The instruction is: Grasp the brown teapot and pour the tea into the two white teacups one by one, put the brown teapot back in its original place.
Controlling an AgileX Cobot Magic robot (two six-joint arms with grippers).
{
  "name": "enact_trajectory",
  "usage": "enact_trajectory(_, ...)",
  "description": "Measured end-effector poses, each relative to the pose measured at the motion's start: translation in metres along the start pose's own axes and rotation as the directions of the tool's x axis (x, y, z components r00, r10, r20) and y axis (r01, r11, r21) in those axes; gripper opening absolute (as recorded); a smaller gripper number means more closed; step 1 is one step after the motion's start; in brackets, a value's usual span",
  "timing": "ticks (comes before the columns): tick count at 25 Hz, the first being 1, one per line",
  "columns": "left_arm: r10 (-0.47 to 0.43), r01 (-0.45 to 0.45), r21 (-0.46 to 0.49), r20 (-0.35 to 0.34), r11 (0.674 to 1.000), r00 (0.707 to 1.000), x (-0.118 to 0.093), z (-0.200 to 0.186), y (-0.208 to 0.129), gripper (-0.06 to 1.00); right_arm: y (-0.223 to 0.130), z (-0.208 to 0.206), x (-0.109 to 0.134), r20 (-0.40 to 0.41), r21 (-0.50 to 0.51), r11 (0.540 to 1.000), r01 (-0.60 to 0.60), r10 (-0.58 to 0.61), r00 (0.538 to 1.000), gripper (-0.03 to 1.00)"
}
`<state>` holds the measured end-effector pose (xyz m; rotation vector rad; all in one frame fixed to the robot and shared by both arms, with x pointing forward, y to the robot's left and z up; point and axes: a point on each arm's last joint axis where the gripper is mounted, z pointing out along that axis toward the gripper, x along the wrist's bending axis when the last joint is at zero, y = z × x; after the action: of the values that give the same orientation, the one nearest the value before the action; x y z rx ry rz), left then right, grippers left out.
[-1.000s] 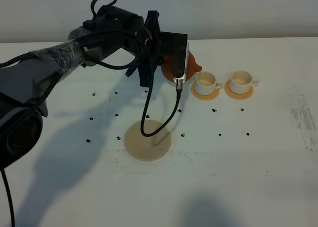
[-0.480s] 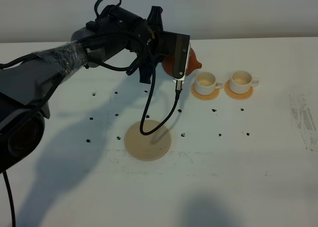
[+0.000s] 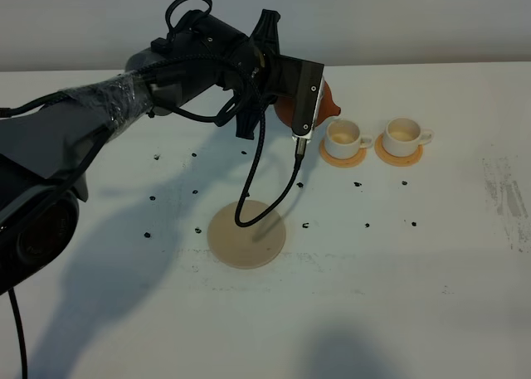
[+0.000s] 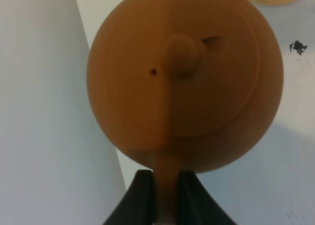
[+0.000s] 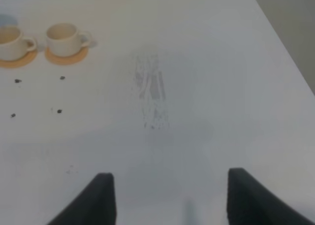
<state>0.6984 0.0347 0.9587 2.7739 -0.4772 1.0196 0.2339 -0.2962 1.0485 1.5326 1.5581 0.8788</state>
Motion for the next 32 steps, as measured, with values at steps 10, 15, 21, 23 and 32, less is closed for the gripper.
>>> enact_trajectory(10,0.073,-0.073,0.028,-0.021,0.997,0.997,0.0010,-0.0009,0.0045,0.09,0.0000,0.0000,0.0000,0.000,0.000,1.000,0.000,0.000,1.000,0.52)
enact_trajectory(15,0.097,-0.096,0.038,-0.034,0.995,0.995,0.0022,-0.0011,0.0049,0.09,0.0000,0.0000,0.0000,0.000,0.000,1.000,0.000,0.000,1.000,0.52)
enact_trajectory(21,0.124,-0.122,0.047,-0.043,0.991,0.991,0.0027,-0.0015,0.0072,0.09,0.0000,0.0000,0.0000,0.000,0.000,1.000,0.000,0.000,1.000,0.52)
enact_trajectory(23,0.127,-0.125,0.047,-0.045,0.991,0.991,0.0027,-0.0016,0.0079,0.09,0.0000,0.0000,0.0000,0.000,0.000,1.000,0.000,0.000,1.000,0.52)
enact_trajectory(32,0.147,-0.144,0.059,-0.051,0.988,0.988,0.0035,-0.0017,0.0069,0.09,0.0000,0.0000,0.0000,0.000,0.000,1.000,0.000,0.000,1.000,0.52)
